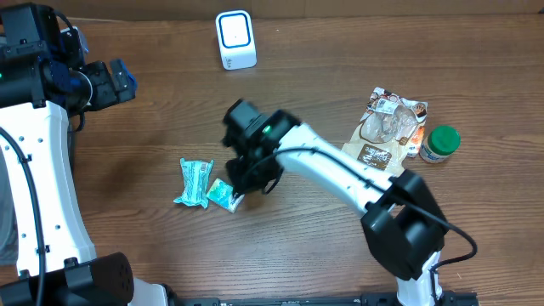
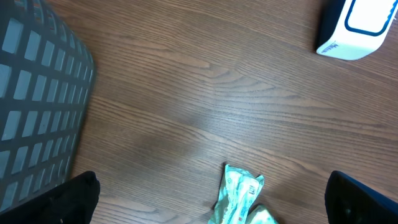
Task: Scan the item barcode
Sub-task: 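Move the right gripper to the teal wipe packs and lower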
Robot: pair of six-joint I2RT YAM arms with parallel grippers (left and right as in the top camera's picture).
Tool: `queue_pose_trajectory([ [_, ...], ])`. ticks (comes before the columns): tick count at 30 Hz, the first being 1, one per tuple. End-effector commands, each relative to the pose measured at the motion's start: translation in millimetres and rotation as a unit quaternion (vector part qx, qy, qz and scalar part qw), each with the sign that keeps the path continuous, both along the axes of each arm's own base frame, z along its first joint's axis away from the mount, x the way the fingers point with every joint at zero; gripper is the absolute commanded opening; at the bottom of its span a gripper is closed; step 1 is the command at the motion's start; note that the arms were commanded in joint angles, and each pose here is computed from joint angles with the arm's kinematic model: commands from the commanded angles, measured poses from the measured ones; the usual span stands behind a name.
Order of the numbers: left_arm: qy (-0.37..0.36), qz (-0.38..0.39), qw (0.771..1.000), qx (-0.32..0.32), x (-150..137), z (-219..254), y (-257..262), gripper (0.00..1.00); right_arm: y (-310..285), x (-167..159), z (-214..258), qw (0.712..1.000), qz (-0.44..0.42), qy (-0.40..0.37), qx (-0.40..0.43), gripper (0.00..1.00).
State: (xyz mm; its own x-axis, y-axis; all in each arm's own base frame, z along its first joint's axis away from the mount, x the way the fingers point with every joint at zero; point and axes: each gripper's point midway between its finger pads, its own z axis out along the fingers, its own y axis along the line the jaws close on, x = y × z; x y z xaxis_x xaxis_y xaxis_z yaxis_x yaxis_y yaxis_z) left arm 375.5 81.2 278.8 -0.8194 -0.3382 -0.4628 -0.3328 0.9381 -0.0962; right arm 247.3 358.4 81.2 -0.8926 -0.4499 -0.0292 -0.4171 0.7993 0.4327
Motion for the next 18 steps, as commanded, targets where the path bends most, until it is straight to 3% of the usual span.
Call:
queue_pose_trajectory([
  [1,-0.013,-0.008,1.000,0.011,1,10,2,1.00,21,-15,-11,1.000,-0.023,0.017,0.000,0.04],
  [9,-0.013,-0.008,1.000,0.011,1,10,2,0.99,49,-45,-34,1.000,0.003,0.017,-0.004,0.04],
  [18,-0.013,-0.008,1.000,0.011,1,10,2,1.00,29,-37,-63,0.997,-0.045,0.008,-0.063,0.04],
])
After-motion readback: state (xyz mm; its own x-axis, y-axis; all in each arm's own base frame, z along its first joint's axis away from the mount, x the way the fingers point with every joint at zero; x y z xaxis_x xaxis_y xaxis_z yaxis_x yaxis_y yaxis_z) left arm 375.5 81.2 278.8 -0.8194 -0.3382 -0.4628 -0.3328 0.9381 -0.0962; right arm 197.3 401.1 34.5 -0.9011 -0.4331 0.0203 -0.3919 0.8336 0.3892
